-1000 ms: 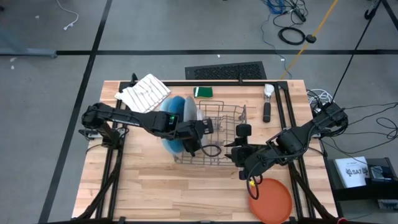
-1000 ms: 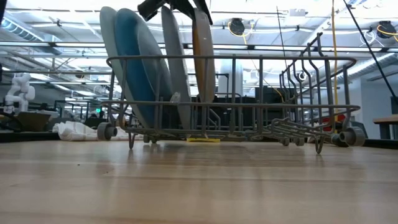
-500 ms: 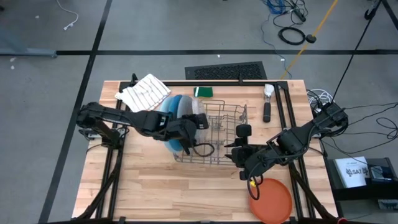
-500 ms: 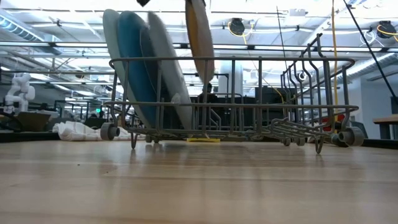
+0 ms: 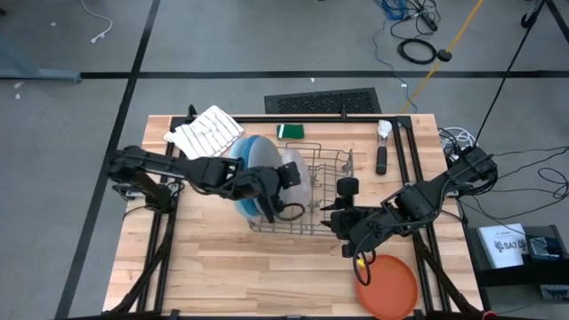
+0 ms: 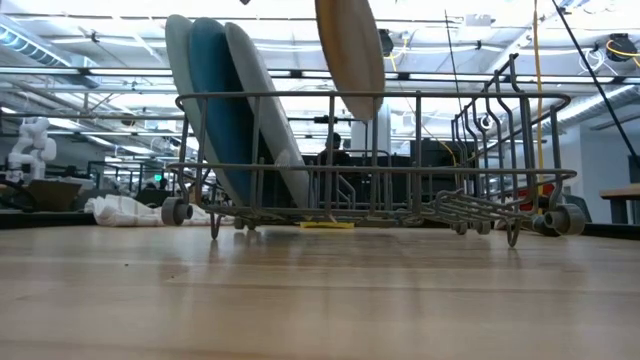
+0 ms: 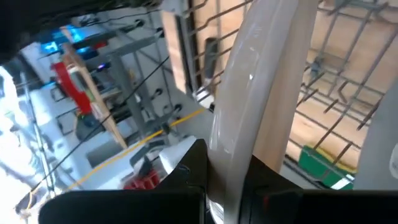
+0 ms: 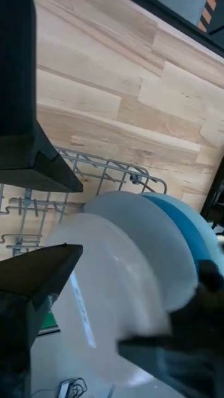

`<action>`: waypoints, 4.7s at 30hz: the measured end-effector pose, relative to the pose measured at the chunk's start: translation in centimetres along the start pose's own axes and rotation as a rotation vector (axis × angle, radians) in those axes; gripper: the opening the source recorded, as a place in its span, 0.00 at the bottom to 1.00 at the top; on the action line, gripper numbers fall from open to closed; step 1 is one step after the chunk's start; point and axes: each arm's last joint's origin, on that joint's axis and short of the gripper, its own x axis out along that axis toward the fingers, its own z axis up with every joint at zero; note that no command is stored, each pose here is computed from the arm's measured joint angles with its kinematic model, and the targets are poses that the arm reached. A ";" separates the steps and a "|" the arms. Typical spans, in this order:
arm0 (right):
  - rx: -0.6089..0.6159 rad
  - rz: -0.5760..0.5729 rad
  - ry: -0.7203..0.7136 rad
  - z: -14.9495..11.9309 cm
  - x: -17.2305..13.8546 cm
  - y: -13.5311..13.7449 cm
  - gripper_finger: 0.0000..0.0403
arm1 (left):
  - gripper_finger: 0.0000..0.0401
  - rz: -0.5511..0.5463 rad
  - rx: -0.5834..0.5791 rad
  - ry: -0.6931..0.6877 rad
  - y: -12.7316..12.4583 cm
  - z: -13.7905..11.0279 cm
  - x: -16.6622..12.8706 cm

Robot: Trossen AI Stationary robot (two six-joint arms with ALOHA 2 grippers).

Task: Sort dishes
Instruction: Put the white plate into the dish rack, then put the orange plate into the dish rack

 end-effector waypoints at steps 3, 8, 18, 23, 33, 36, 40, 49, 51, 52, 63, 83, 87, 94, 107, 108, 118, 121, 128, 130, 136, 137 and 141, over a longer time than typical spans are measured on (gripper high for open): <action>0.004 0.000 -0.005 0.1 0.0 0.0 0.35 | 0.06 -0.021 0.104 0.000 -0.3 0.3 1.3; 0.015 0.001 -0.005 0.1 0.0 0.0 0.35 | 0.06 -0.118 0.206 -0.035 -1.4 0.6 2.7; 0.016 0.004 -0.021 0.2 0.0 0.1 0.35 | 0.06 -0.256 0.246 0.016 -3.0 0.7 4.3; 0.015 0.004 -0.023 0.2 0.0 0.1 0.35 | 0.06 -0.311 0.273 0.064 -3.8 0.9 5.7; 0.012 0.004 -0.023 0.2 0.0 0.1 0.35 | 0.06 -0.257 0.258 0.079 -3.3 1.7 6.2; 0.008 0.005 -0.023 0.2 0.0 0.1 0.35 | 0.06 -0.301 0.282 0.074 -3.8 1.7 6.1; 0.011 0.008 -0.024 0.2 -0.1 0.2 0.35 | 0.12 -0.338 0.306 0.082 -4.2 1.7 6.2; 0.018 0.008 -0.025 0.2 -0.1 0.2 0.35 | 0.13 -0.337 0.235 0.096 -4.3 1.8 6.1; 0.021 0.008 -0.024 0.2 -0.1 0.2 0.35 | 0.14 -0.332 0.179 0.107 -4.2 1.9 6.1; 0.020 0.008 -0.025 0.2 -0.1 0.2 0.35 | 0.14 -0.330 0.165 0.111 -4.2 1.9 6.1; 0.021 0.009 -0.025 0.2 -0.1 0.2 0.35 | 0.16 -0.349 0.171 0.120 -4.4 1.9 6.0; 0.017 0.009 -0.025 0.2 -0.2 0.3 0.35 | 0.40 -0.278 0.175 0.395 -3.8 2.1 5.0; 0.004 0.009 -0.028 0.3 -0.2 0.3 0.35 | 0.40 -0.207 0.104 0.436 -2.3 1.8 3.8; -0.050 0.017 -0.074 0.6 -0.6 0.2 0.35 | 0.40 -0.030 -0.122 0.405 1.1 1.6 0.1; 0.154 0.333 0.177 -2.8 -5.3 0.0 0.35 | 0.40 0.139 -0.947 -0.060 3.6 0.5 -9.9; 0.188 0.361 0.241 -3.3 -5.4 0.4 0.35 | 0.40 0.126 -0.982 -0.091 3.5 0.8 -10.3; 0.353 0.574 0.648 -9.6 -2.9 6.8 0.35 | 0.40 0.079 -1.050 -0.188 2.9 4.1 -11.3; 0.351 0.562 0.675 -12.2 -1.5 8.6 0.35 | 0.40 0.091 -1.056 -0.219 3.1 4.8 -11.5; 0.339 0.417 0.764 -18.9 1.7 9.8 0.35 | 0.40 0.108 -1.062 -0.279 3.3 5.9 -12.5; 0.333 0.392 0.787 -20.2 2.3 9.8 0.35 | 0.40 0.111 -1.061 -0.300 3.3 6.3 -12.9; 0.345 0.452 0.756 -21.7 3.3 10.3 0.35 | 0.40 0.103 -1.069 -0.326 3.1 7.0 -13.6; 0.344 0.447 0.761 -21.9 3.4 10.3 0.35 | 0.40 0.103 -1.071 -0.325 3.1 7.0 -13.6; 0.353 0.411 0.793 -22.7 3.6 10.1 0.32 | 0.40 0.103 -1.071 -0.325 3.1 7.0 -13.6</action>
